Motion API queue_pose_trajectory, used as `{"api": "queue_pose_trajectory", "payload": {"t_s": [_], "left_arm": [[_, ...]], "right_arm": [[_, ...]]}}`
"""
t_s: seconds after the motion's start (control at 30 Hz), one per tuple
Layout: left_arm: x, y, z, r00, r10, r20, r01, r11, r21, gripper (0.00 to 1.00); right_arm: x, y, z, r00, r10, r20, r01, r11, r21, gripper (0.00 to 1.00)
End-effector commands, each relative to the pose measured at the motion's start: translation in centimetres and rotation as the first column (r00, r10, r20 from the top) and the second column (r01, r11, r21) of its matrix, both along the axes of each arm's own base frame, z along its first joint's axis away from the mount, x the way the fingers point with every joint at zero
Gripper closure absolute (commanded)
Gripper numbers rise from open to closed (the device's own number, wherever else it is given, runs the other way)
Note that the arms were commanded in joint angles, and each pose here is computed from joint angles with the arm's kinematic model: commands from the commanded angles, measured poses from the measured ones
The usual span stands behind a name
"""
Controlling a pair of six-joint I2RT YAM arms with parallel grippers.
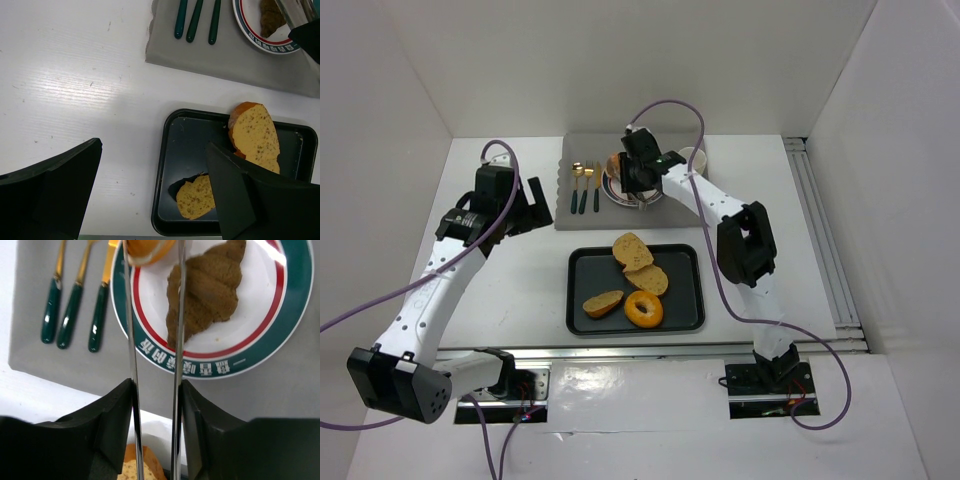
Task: Place the bread
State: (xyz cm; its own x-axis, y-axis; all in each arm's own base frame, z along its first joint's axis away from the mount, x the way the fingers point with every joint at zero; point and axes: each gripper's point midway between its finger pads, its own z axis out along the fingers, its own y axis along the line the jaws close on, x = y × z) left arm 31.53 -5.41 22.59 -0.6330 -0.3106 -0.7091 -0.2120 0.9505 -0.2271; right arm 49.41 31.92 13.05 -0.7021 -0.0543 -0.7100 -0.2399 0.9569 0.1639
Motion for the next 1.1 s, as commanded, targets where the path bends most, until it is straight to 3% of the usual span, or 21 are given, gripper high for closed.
{"api": "queue_pose_trajectory", "payload": {"t_s": [0.0,0.13,0.83,0.93,0.97,1.03,1.07], "left_arm": [[0.2,-0.2,0.2,1.0,-0.022,0.015,0.022,1.0,-0.005,0.02],[0.2,-0.2,0.2,1.0,-0.022,0.015,0.022,1.0,-0.005,0.02],[0.3,-0.4,0.0,1.0,-0.029,0.005,0.029,1.0,-0.009,0.02],[0.6,-0.4,0.9,0.999,-0.035,0.027,0.035,0.999,-0.006,0.02],[0.6,-0.4,0.9,0.999,-0.035,0.028,0.035,0.999,-0.006,0.02],[0.8,-0.2,1.4,0.999,-0.028,0.041,0.028,1.0,-0.002,0.02],[0.9,-0.3,1.9,0.998,-0.028,0.053,0.028,1.0,-0.004,0.02]], "right_arm": [[-0.1,0.1,0.7,1.0,-0.011,0.023,0.011,1.0,0.008,0.53],[-0.2,0.0,1.9,0.999,-0.012,0.04,0.011,1.0,0.021,0.38],[-1.9,-1.8,15.0,0.963,-0.077,0.258,0.05,0.993,0.109,0.39],[-3.4,-3.9,16.3,0.953,-0.107,0.283,0.085,0.992,0.089,0.39],[-4.2,-5.2,14.5,0.958,-0.122,0.258,0.114,0.992,0.045,0.39],[-6.4,-7.4,16.6,0.942,-0.152,0.3,0.139,0.988,0.066,0.39],[-7.6,-9.5,13.6,0.951,-0.171,0.258,0.175,0.985,0.006,0.39]]}}
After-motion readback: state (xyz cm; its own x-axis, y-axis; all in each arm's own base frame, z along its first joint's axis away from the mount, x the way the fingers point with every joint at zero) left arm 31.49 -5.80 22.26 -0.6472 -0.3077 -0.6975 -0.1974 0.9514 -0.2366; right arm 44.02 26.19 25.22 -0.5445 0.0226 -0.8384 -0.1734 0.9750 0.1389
